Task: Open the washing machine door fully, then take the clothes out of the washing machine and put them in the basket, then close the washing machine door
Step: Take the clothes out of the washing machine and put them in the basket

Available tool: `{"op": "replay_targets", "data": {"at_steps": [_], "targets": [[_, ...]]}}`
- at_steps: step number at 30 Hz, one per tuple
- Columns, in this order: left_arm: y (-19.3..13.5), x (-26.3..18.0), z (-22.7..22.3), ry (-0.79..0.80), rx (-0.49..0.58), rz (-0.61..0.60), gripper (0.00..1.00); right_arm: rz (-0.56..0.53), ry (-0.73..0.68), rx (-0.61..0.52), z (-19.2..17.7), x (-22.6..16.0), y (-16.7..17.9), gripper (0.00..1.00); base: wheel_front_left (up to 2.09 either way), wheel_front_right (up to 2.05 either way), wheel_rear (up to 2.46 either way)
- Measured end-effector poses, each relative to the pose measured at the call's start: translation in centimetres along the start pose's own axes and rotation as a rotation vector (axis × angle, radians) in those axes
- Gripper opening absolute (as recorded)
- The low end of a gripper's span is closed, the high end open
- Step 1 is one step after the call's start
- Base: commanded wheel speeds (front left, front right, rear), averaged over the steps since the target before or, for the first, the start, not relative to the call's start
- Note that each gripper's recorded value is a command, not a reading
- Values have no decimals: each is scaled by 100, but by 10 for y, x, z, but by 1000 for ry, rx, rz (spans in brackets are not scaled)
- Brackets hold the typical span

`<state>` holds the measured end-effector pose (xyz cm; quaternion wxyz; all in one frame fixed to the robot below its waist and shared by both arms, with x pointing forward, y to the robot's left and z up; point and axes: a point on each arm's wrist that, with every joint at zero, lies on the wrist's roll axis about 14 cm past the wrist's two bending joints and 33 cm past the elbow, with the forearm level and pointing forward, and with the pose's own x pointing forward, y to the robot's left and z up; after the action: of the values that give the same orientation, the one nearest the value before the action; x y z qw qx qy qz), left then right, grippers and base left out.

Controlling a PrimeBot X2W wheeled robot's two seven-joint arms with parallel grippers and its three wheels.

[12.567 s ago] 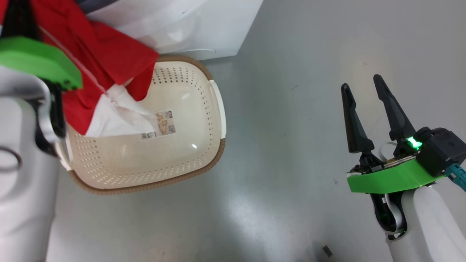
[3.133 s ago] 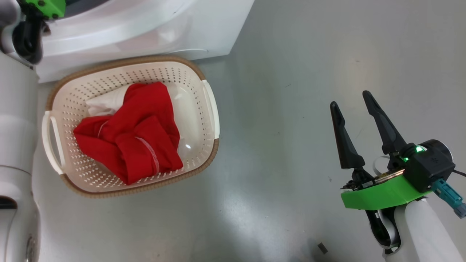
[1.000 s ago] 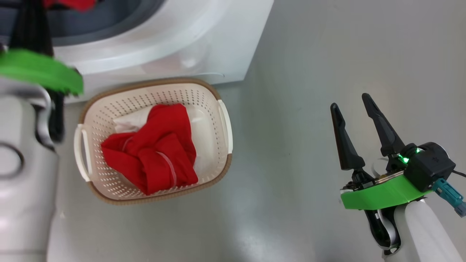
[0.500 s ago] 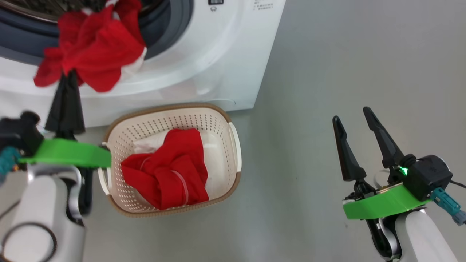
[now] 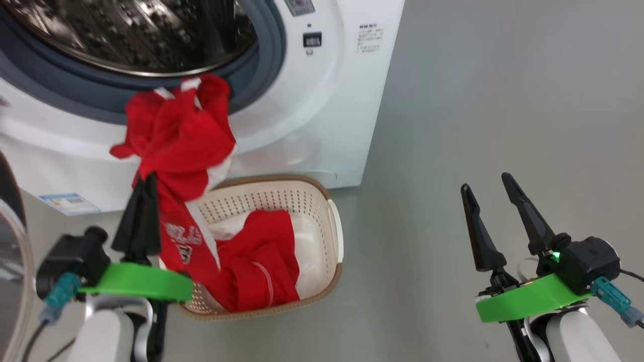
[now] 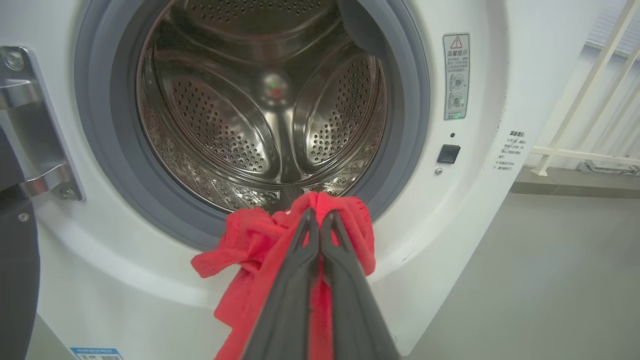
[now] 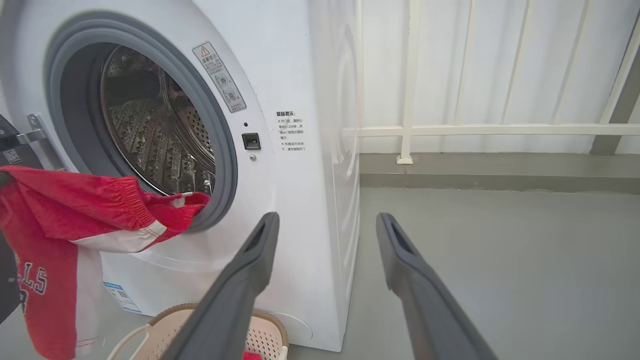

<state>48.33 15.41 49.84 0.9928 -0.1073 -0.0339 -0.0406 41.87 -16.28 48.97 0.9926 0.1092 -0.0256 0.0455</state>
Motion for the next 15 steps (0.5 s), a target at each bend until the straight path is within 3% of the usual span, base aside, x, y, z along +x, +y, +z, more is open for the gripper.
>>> {"op": "replay_targets", "data": {"at_steps": [15], "targets": [[-12, -38, 17, -32, -13, -7, 0, 3, -34, 1, 15, -15, 4, 100, 0, 0, 0]]}}
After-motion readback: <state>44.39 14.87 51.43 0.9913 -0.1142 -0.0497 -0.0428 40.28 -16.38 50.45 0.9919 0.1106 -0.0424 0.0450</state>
